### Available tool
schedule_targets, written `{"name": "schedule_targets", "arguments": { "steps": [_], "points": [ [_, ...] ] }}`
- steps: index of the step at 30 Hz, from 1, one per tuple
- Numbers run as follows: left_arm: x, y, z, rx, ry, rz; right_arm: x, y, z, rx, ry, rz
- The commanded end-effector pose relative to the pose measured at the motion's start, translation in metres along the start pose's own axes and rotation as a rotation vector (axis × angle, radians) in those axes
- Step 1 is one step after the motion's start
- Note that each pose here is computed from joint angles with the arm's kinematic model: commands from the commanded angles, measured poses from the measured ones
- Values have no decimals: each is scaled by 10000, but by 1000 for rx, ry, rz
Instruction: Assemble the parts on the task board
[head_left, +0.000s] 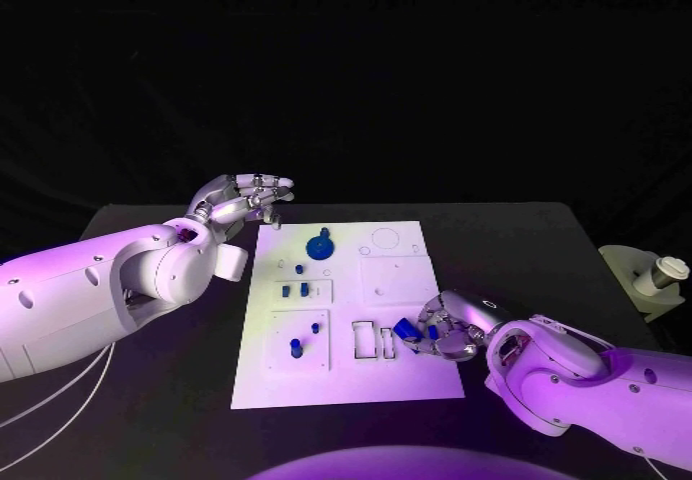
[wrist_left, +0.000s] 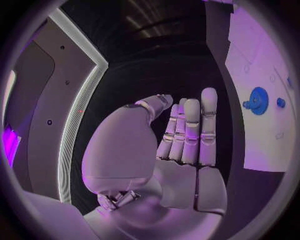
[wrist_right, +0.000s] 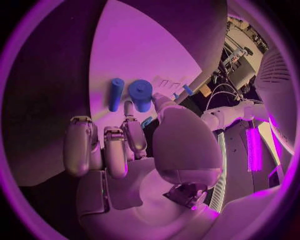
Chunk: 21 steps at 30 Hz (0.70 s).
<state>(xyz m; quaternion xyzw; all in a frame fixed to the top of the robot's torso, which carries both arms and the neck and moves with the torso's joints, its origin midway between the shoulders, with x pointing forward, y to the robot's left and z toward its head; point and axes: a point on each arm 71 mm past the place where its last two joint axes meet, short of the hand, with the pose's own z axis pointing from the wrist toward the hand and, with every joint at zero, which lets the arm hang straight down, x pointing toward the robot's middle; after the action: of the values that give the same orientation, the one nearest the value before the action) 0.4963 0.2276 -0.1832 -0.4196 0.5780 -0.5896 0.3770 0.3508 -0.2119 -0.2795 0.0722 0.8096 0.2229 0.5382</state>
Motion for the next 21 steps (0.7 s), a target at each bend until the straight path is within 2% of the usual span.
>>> {"name": "schedule_targets", "arguments": {
  "steps": [1,8,13,21],
  "points": [
    [28,-12,0,7,22,-12,40,-11,11,15,26,-36],
    [30,-12,-4,5,26,-14,93,-9,26,26,38,-47],
    [31,-12,-4,4,27,-14,85,1,29,24,13,-37],
    [29,-11,-1,4,27,-14,-4,77,-27,-22,-98,37]
  ]
}}
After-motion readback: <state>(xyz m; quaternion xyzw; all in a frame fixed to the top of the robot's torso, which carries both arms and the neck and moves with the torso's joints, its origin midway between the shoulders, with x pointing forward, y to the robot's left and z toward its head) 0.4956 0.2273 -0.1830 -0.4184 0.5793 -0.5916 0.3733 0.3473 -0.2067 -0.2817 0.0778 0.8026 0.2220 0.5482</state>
